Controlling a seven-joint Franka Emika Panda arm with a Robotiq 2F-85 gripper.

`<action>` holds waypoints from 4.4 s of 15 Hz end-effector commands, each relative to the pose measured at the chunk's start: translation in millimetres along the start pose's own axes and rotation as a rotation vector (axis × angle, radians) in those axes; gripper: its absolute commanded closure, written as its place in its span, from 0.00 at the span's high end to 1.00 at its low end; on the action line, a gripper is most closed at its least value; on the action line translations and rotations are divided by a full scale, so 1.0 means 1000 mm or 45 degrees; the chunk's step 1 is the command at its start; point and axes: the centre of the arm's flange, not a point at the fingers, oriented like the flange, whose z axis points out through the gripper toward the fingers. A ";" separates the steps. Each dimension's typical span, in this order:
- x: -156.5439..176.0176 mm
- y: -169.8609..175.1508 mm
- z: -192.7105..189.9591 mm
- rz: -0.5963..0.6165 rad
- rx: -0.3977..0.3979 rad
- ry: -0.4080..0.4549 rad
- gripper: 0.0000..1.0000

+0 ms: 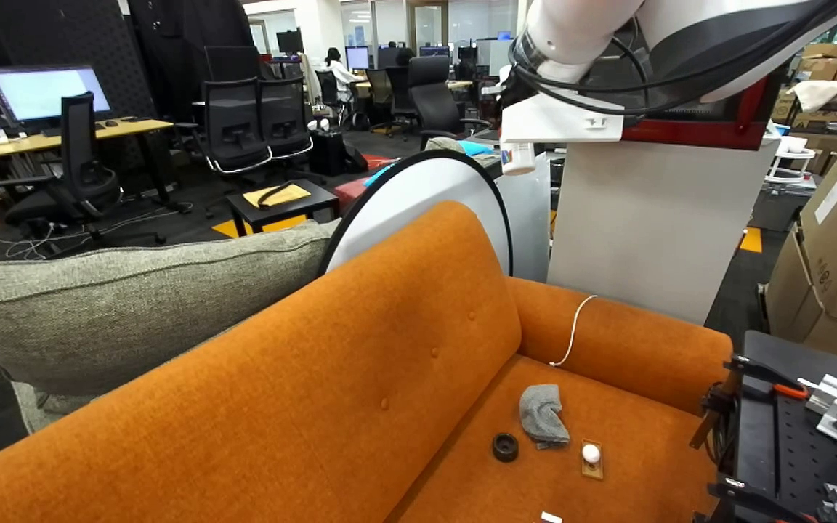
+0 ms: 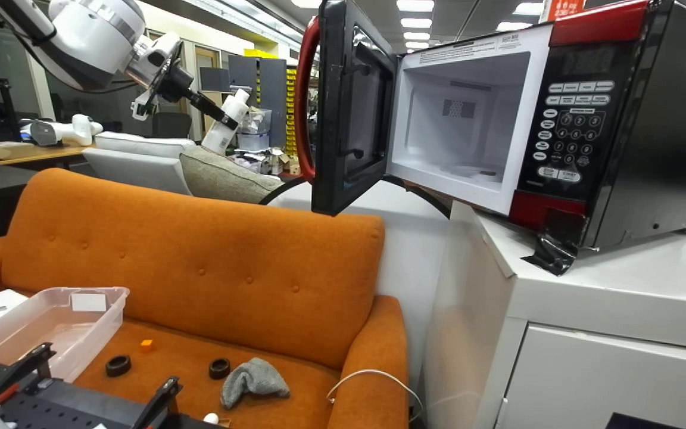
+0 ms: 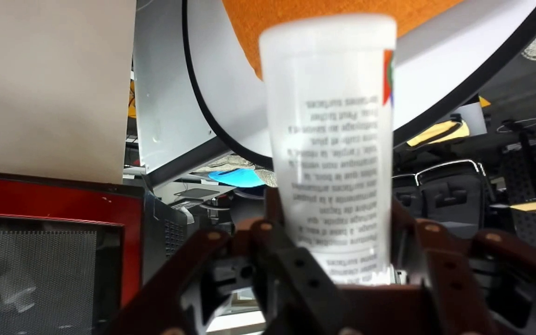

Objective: Move a bottle from the top of the microwave to the storage box

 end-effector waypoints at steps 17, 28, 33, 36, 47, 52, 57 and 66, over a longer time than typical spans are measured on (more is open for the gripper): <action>-0.035 -0.018 -0.013 -0.014 0.059 -0.071 0.26; -0.194 -0.058 -0.046 -0.181 0.199 -0.337 0.26; -0.224 -0.058 -0.050 -0.246 0.188 -0.353 0.51; -0.226 -0.057 -0.047 -0.248 0.181 -0.356 0.51; -0.327 -0.086 -0.074 -0.346 0.380 -0.526 0.26; -0.391 -0.113 -0.091 -0.402 0.496 -0.620 0.26; -0.450 -0.133 -0.102 -0.468 0.569 -0.709 0.26; -0.535 -0.131 -0.084 -0.628 0.445 -0.838 0.26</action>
